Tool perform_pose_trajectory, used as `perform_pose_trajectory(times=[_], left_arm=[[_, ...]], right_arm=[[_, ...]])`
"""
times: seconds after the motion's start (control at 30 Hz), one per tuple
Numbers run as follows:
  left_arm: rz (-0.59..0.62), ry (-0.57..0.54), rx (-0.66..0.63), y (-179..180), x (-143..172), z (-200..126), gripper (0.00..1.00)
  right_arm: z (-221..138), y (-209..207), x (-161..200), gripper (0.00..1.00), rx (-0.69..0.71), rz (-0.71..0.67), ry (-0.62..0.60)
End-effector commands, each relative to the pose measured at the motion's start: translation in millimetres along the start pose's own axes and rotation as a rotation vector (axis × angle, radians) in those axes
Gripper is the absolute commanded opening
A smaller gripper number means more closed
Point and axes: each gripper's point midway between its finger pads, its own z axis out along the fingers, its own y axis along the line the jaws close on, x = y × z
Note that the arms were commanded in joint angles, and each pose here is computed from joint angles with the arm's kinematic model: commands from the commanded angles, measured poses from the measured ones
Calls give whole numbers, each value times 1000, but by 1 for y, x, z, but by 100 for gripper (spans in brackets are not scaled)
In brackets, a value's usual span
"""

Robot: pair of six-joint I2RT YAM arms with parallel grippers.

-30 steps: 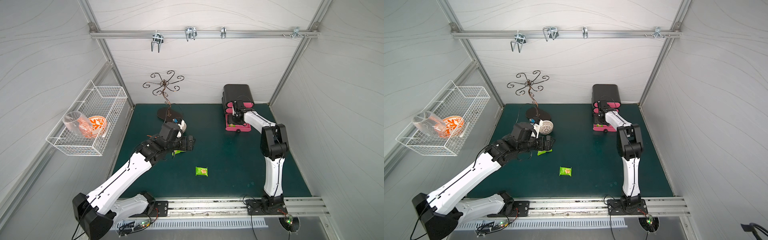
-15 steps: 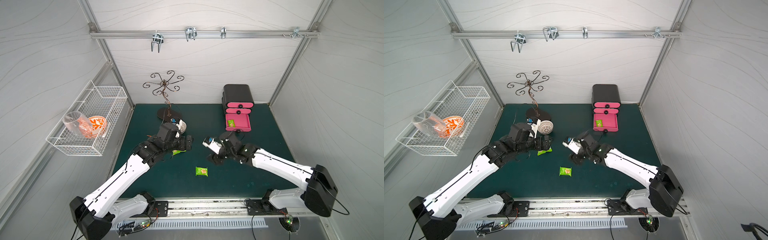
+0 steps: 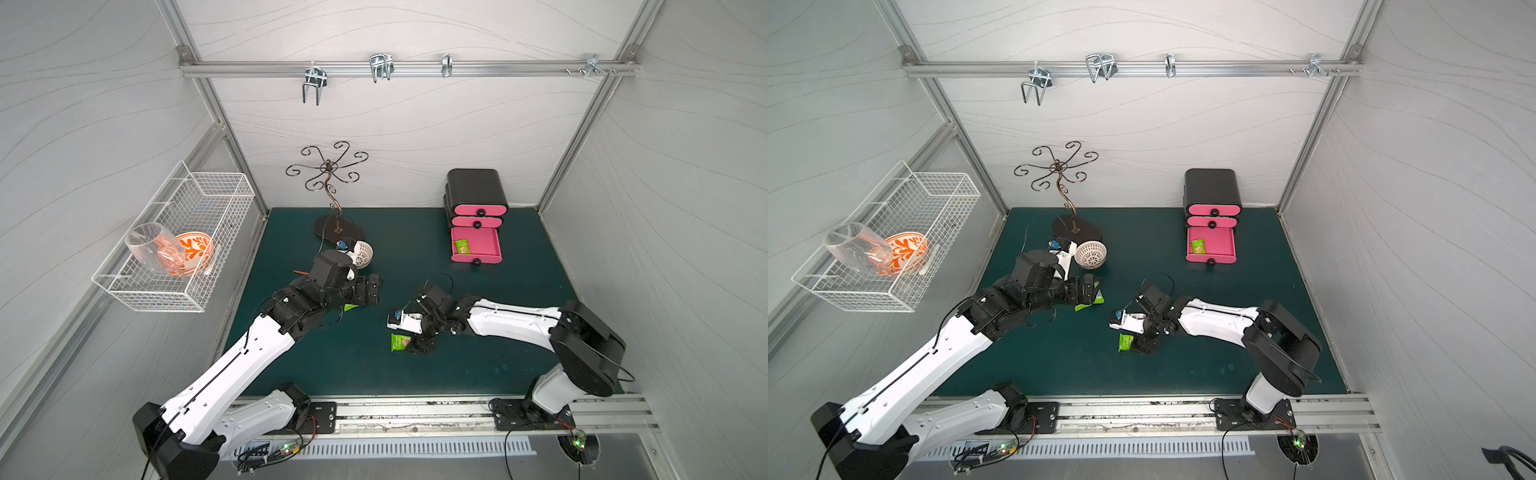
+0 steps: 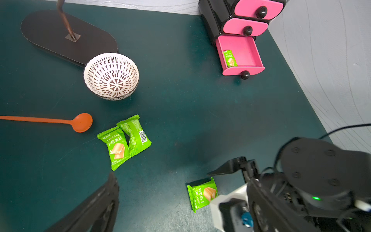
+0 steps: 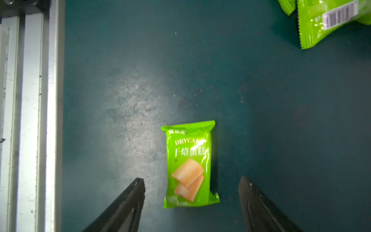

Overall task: Place the cookies into the drawer by color
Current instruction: Pick up the cookie at the center of the board.

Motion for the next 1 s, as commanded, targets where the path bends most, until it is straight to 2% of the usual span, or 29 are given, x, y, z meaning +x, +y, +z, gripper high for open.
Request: perform_pose_trajectory(times=[0.0,0.17,0.4,0.53,0.63,0.77,0.87,0.97], left_arm=[[-18,-40,4,0,-8,-7,99],[-12,-37,15,-1,-6,-7,99],[57,44,185,-27,14,-17,99],[64,137,178,-22,36,-25,99],[64,191,176,-20,47,-30,99],[45,263,234,-30,57,-37,99],[30,336,254,-34,67,-40,99],[27,320,245,-33,64,-41,99]], right_arm=[[13,-2,-8,79,-13,-55,-7],[32,0,7,75,-31,-47,52],[43,12,31,66,-17,-57,144],[46,8,37,52,16,-47,177],[44,7,33,42,25,-40,177],[35,2,24,35,62,-41,139],[25,-3,13,34,103,-34,96],[11,-16,1,32,165,24,41]])
